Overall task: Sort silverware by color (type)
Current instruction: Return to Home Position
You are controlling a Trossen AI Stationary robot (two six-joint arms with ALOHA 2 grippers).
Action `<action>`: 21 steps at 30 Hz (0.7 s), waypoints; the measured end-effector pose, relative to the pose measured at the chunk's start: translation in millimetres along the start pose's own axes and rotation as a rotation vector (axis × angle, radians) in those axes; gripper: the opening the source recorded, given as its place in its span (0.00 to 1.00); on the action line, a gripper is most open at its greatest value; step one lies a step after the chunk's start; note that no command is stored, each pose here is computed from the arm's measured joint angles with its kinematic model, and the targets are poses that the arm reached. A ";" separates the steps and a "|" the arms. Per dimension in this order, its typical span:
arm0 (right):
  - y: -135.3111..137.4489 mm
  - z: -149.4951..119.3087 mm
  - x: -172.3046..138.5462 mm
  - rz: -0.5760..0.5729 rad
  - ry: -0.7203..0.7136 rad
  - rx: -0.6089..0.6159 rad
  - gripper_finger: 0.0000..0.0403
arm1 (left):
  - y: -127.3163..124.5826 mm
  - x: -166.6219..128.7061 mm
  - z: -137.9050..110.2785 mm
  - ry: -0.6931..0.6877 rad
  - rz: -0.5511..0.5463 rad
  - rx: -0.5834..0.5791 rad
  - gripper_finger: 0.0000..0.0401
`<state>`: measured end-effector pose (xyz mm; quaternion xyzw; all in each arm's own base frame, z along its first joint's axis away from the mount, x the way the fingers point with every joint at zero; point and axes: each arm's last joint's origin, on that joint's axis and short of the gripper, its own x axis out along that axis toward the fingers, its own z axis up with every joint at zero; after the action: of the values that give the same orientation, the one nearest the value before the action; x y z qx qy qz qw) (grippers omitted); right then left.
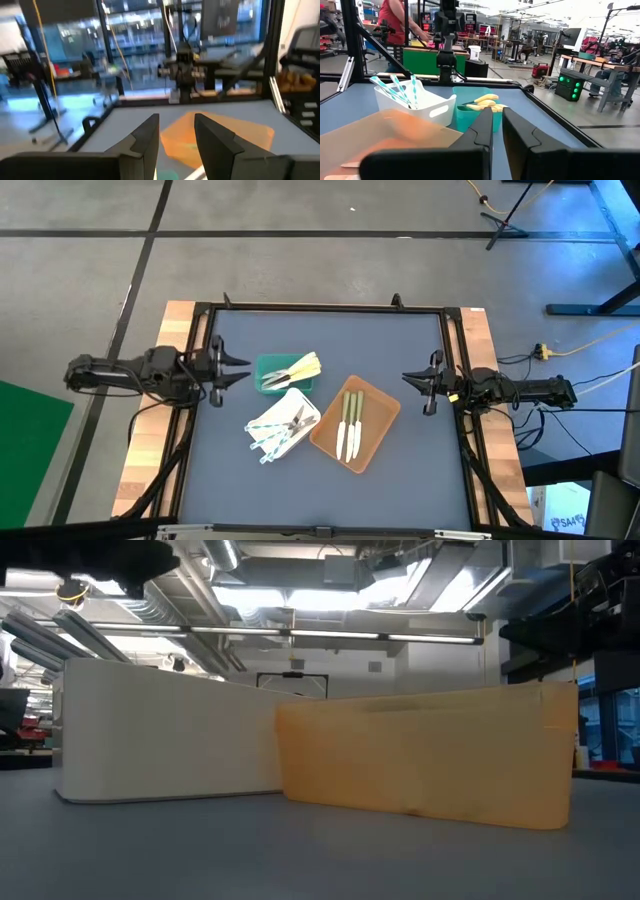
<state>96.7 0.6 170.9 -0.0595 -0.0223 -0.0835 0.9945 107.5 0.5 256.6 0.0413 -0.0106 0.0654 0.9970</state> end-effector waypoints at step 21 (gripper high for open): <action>0.0 0.0 0.0 0.000 0.000 0.000 0.08 | -3.8 -11.5 -68.8 -0.047 0.006 -0.002 0.30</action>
<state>96.7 0.6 170.9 -0.0595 -0.0221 -0.0835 0.9945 97.7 0.9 187.5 0.0419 -0.0340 0.0674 0.9963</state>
